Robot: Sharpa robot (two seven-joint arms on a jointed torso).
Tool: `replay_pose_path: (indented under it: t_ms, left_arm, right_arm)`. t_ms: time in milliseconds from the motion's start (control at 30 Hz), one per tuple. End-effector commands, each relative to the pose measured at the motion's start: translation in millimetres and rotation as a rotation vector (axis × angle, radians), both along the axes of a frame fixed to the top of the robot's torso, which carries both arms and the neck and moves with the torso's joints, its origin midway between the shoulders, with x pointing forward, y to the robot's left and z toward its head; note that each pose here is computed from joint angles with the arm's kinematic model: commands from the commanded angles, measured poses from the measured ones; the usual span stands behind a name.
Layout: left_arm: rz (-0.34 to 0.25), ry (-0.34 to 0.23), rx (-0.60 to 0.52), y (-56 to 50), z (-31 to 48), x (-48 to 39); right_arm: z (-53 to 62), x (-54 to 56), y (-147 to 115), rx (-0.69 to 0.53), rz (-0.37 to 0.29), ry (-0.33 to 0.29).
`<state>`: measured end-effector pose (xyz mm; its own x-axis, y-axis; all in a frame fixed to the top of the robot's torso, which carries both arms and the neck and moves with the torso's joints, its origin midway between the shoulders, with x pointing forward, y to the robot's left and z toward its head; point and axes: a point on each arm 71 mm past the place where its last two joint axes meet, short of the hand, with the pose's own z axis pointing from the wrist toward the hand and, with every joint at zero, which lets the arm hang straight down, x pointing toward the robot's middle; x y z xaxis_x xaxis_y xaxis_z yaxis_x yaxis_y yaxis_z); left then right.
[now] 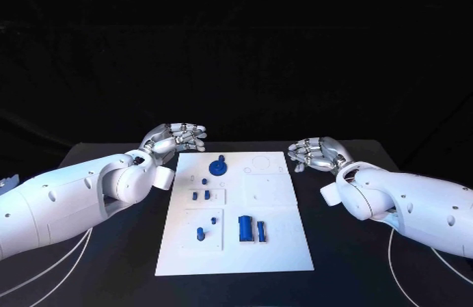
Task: Assemble the parts on the task board
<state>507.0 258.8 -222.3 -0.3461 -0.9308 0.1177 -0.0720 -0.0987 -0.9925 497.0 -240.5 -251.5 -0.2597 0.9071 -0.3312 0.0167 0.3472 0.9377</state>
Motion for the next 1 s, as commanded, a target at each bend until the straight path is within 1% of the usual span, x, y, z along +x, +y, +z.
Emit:
replay_pose_path:
  t_ms: [33,167,233,333,367,500,667,767,833,1000]
  left_arm:
    - [0.094,-0.045,-0.08,5.3,-3.7,4.8]
    - [0.152,-0.04,-0.096,6.0,-16.3,8.1]
    - [0.171,-0.037,-0.103,5.4,-22.0,8.5]
    - [0.187,-0.034,-0.107,4.4,-28.2,8.6]
    - [0.119,0.001,-0.064,0.7,-28.9,6.9]
    - [0.126,0.0,-0.059,-1.7,-28.4,5.7]
    - [0.154,-0.005,-0.037,-11.2,-26.1,0.5]
    - [0.179,-0.01,-0.018,-19.4,-23.7,-4.5]
    - [0.205,-0.015,0.002,-27.8,-20.9,-10.1]
    - [0.262,-0.029,0.044,-45.0,-13.8,-23.8]
  right_arm:
    - [2.3,13.2,-5.1,0.203,-0.03,-0.013]
    - [1.6,24.8,-7.3,0.232,-0.04,-0.023]
    - [1.3,28.3,-6.5,0.241,-0.036,-0.026]
    - [1.0,31.4,-4.4,0.245,-0.027,-0.029]
    - [-1.0,30.0,-8.6,0.161,-0.071,-0.019]
    - [-0.2,27.3,-5.5,0.173,-0.078,-0.023]
    - [3.4,16.2,6.6,0.217,-0.11,-0.036]
    - [7.4,5.8,16.7,0.254,-0.138,-0.045]
    - [12.3,-5.3,26.4,0.288,-0.167,-0.052]
    - [21.0,-23.3,40.1,0.335,-0.212,-0.057]
